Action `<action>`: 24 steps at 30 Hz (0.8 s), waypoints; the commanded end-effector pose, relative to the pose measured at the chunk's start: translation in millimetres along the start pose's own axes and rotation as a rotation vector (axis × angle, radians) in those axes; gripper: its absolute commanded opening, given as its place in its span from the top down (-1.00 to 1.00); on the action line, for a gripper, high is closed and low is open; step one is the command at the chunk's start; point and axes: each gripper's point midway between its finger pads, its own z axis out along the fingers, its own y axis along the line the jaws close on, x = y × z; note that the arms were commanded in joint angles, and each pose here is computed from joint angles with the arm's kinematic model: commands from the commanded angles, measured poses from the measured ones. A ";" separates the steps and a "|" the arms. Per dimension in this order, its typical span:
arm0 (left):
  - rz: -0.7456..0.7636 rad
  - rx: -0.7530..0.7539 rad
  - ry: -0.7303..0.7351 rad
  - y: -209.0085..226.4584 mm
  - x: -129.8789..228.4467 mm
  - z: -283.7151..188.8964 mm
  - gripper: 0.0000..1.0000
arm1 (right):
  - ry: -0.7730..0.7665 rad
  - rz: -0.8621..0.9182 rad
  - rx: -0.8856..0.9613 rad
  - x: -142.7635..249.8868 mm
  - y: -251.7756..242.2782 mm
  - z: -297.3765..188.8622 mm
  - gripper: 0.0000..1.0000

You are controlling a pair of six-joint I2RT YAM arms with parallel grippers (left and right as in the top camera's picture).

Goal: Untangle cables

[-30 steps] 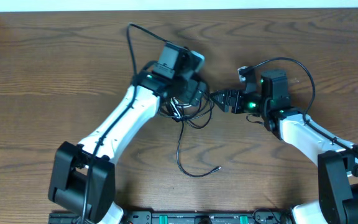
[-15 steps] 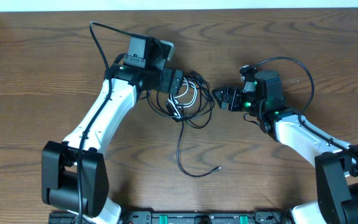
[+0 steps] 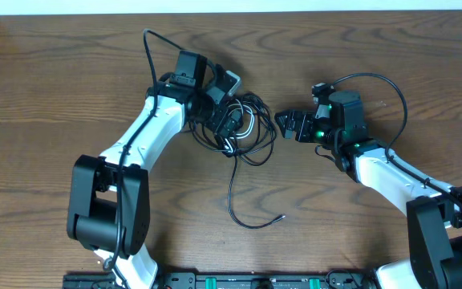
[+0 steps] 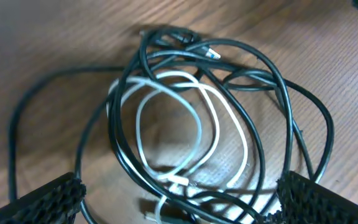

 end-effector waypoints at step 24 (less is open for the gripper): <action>0.140 -0.059 0.006 32.7 6.4 48.7 -0.96 | 0.004 -0.025 0.006 -0.9 4.2 -3.1 -0.99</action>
